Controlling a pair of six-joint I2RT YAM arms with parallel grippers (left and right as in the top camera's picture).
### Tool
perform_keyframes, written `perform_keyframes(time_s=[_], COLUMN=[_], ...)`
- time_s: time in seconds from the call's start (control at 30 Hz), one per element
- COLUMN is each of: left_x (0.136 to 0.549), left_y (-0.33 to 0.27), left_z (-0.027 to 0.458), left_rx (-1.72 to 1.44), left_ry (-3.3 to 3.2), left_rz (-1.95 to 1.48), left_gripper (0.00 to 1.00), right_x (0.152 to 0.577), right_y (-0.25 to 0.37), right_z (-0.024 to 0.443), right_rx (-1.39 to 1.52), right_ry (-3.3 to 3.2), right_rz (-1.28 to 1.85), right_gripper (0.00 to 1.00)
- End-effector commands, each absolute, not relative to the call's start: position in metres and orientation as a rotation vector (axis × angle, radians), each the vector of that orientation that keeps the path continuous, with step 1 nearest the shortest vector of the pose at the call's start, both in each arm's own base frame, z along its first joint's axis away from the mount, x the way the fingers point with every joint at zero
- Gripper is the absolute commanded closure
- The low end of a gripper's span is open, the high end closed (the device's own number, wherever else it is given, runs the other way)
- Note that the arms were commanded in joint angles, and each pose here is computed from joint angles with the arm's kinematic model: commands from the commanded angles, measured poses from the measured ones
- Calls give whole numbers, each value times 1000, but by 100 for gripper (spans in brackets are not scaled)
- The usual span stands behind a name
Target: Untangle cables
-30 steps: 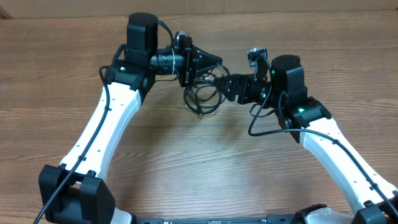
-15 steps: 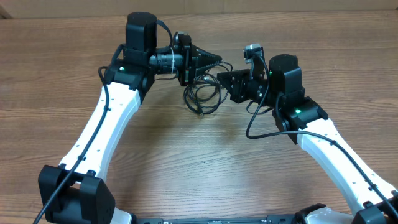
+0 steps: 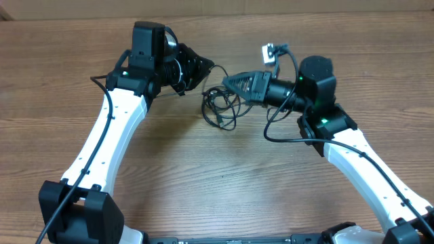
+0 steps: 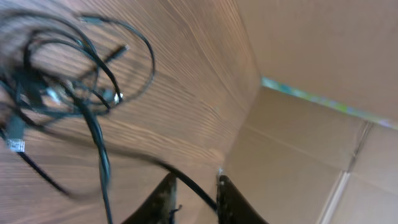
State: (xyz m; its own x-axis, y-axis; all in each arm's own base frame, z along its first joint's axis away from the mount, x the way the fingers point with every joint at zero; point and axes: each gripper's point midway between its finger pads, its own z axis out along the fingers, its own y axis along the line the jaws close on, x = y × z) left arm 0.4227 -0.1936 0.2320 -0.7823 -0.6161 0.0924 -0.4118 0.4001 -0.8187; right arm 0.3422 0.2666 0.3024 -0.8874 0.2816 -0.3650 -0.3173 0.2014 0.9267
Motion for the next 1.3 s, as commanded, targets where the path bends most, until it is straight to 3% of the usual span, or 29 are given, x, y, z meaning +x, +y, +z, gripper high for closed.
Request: perform_keyframes(time_s=[0.0, 0.27, 0.5, 0.73, 0.77, 0.9, 1.0, 1.1, 1.13, 1.27], left_x=[425, 410, 407, 383, 377, 371, 364, 368, 369, 373], left_y=[-190, -215, -214, -225, -228, -227, -228, -225, -224, -219], left_z=[245, 305, 289, 257, 251, 236, 225, 220, 218, 207], left_rx=[-630, -261, -139, 194, 247, 302, 375, 363, 359, 333], left_ry=[2408, 2281, 2309, 2379, 2396, 2450, 2480, 2495, 2499, 2533], left_rz=[-1223, -1659, -1536, -1341, -1300, -1192, -1110, -1043, -1018, -942], left_gripper=[61, 59, 54, 42, 36, 33, 23, 23, 29, 34], right_x=[322, 309, 299, 310, 317, 328, 326, 326, 326, 330], right_y=[273, 243, 208, 211, 212, 210, 207, 203, 201, 196], right_z=[346, 448, 525, 532, 525, 522, 530, 537, 540, 545], right_rx=[-29, -83, -159, -77, -27, 56, 42, 54, 69, 144], right_ry=[1977, 1554, 1342, 1406, 1445, 1445, 1395, 1340, 1324, 1286], right_rz=[1995, 2210, 2215, 2229, 2225, 2230, 2226, 2234, 2249, 2294], right_gripper=[96, 96, 96, 96, 96, 96, 96, 96, 96, 96])
